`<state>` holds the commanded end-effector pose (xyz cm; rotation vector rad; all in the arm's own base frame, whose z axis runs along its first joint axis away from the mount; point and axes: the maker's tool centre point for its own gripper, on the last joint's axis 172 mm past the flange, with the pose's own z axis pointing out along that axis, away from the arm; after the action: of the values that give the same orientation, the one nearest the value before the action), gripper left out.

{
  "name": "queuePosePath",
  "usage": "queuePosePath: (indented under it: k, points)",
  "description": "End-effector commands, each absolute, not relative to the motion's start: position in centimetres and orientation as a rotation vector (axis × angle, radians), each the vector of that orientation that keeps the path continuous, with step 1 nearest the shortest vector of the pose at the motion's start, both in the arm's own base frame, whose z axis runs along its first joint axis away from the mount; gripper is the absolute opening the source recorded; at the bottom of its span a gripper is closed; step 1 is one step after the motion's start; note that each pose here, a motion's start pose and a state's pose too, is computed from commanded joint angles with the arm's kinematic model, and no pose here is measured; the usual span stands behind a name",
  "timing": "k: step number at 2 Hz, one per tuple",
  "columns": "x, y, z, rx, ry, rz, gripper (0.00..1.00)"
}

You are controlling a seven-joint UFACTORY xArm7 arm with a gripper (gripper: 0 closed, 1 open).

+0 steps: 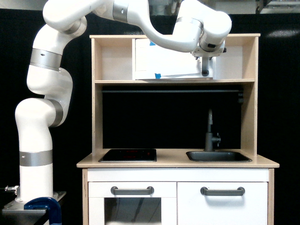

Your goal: Open the oven door

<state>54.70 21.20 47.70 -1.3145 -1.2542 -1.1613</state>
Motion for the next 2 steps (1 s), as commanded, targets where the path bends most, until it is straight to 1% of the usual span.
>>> queuePosePath:
  k: [1,2]
  points:
    - [54.4,20.0,47.9,-1.314,-1.254,-1.161,1.0]
    - [53.9,17.6,45.9,-1.314,-1.254,-1.161,1.0]
